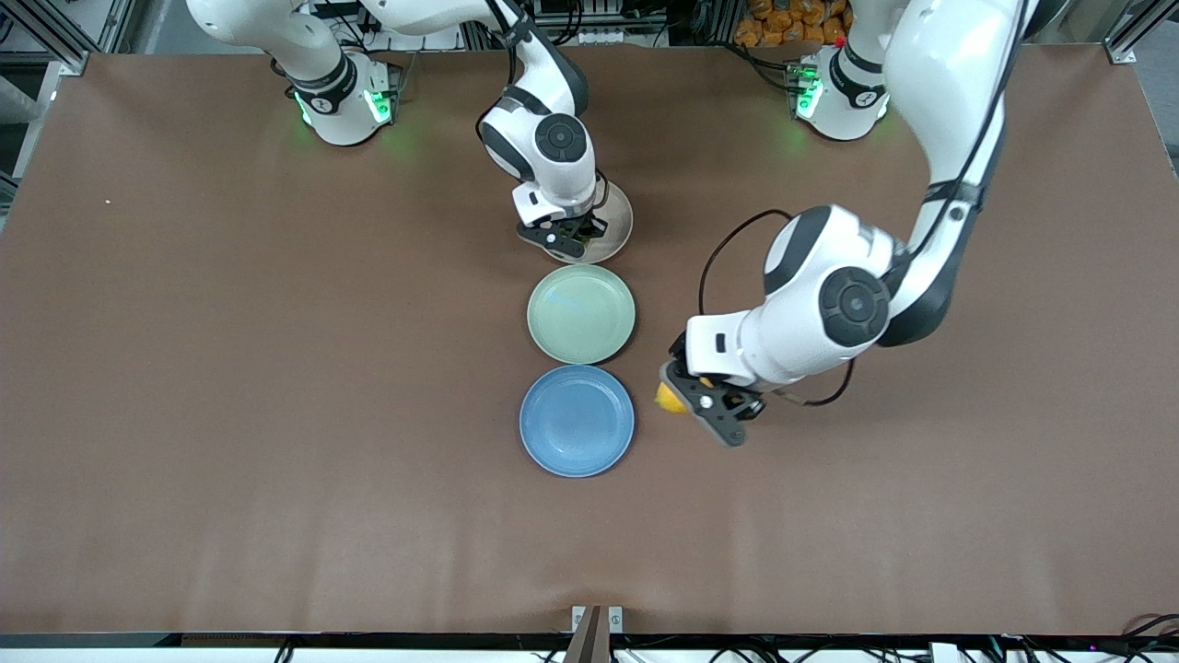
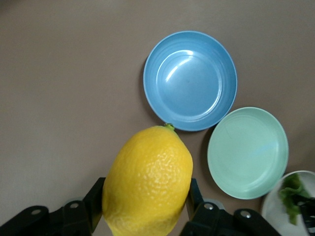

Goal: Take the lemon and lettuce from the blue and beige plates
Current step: 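Lift the lemon with the left gripper while the right gripper lifts the lettuce, then place the lettuce with the right gripper while the left gripper places the lemon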

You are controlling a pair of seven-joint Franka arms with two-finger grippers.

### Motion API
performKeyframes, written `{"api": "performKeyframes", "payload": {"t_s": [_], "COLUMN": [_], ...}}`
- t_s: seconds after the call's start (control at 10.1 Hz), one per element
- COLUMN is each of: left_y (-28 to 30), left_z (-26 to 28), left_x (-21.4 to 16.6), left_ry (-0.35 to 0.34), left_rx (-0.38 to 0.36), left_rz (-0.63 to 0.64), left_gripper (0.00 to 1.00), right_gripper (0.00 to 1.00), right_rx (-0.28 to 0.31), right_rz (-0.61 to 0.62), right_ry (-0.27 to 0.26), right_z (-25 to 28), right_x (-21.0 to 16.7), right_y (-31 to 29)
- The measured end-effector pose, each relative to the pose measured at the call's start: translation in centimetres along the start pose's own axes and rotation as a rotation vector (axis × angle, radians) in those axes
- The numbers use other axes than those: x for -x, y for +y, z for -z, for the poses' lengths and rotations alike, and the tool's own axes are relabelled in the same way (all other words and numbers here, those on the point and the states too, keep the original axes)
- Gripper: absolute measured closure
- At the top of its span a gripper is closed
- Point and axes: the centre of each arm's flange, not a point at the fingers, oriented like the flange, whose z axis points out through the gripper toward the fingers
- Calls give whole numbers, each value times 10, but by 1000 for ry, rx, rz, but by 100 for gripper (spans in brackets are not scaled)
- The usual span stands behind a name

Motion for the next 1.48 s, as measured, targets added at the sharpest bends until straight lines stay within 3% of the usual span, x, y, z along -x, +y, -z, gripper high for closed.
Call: {"api": "performKeyframes", "payload": {"t_s": [0.3, 0.49, 0.79, 1.08, 1.38, 1.48], "left_y": [-33, -46, -106, -141, -168, -177], "left_z": [8, -6, -49, -96, -135, -140], "left_x": [17, 27, 56, 78, 102, 111], "left_ry": [-60, -105, -195, -267, -271, -276], "left_rx": [-105, -135, -137, -137, -142, -176], "left_rz": [329, 437, 618, 770, 879, 944], "left_gripper": [31, 31, 31, 31, 31, 31], "right_gripper": [99, 99, 99, 99, 99, 99], "right_rx": [5, -6, -45, -19, -38, -57], "right_rz": [-22, 17, 62, 148, 295, 331], "right_ry": [-7, -7, 0, -36, -56, -65], "right_z": [59, 83, 117, 139, 162, 163], "right_x": [-20, -52, -143, -213, -295, -328], "right_y": [-7, 4, 42, 96, 178, 216]}}
